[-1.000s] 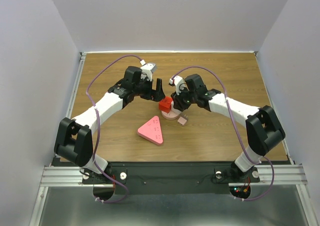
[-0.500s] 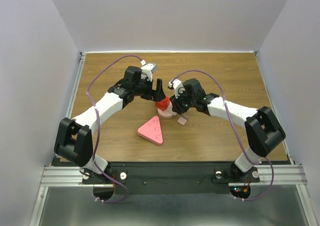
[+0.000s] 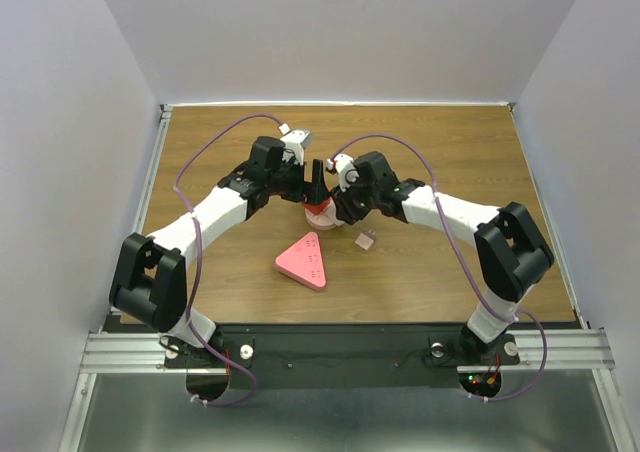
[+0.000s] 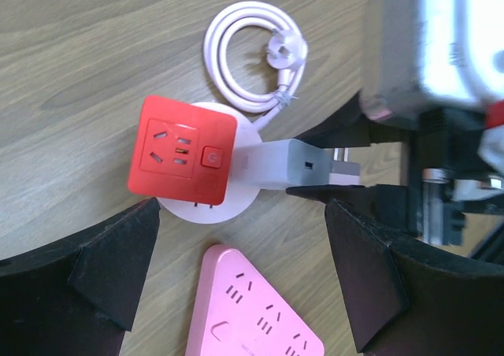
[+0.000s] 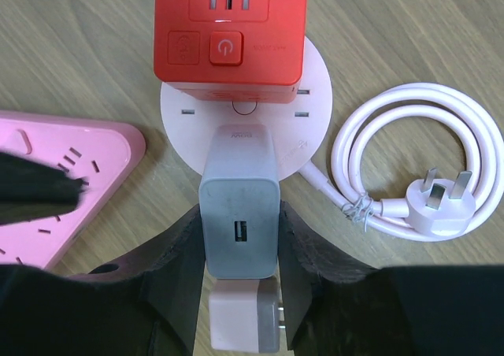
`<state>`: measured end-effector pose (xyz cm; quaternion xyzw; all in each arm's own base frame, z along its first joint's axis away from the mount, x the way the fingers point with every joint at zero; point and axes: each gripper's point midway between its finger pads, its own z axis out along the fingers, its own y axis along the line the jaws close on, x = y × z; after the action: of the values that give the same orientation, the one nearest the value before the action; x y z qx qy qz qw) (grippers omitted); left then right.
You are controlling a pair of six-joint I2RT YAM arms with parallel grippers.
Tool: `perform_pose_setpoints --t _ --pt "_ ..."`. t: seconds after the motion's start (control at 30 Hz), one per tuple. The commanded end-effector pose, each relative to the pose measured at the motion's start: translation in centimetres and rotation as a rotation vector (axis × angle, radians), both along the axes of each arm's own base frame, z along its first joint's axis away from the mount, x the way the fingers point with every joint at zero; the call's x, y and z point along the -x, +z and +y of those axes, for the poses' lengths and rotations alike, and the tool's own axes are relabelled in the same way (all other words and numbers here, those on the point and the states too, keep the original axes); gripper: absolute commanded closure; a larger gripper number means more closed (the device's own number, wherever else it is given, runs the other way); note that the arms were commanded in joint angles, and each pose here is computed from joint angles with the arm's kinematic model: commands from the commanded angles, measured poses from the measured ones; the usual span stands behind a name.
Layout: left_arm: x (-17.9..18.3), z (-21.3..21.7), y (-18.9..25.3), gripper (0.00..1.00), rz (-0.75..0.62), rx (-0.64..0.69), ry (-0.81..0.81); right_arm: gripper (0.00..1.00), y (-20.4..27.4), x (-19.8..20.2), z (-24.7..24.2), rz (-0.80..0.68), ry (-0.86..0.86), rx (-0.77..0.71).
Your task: Insert the plug
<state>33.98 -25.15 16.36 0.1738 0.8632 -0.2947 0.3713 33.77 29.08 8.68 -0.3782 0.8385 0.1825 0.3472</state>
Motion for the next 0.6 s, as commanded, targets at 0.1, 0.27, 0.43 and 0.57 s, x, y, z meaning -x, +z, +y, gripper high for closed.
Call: perform_pose_setpoints --t 0.1,0.27,0.43,0.57 --pt "-3.6 1.3 -1.2 0.04 -0.042 -0.014 0.195 1.0 -3.4 1.3 -1.6 0.114 -0.028 0.141" --pt "-5.6 2.5 -1.1 0.05 -0.093 0.003 0.276 1.0 -2.6 1.1 -1.6 0.107 -0.035 0.141" --pt "-6.5 2.4 -1.9 0.06 -0.088 0.021 0.276 1.0 -2.1 1.1 -1.5 0.102 -0.038 0.13" --pt "-6.5 1.9 -3.8 0.16 -0.046 0.021 0.257 1.0 -2.0 1.0 -1.5 0.104 -0.042 0.136"
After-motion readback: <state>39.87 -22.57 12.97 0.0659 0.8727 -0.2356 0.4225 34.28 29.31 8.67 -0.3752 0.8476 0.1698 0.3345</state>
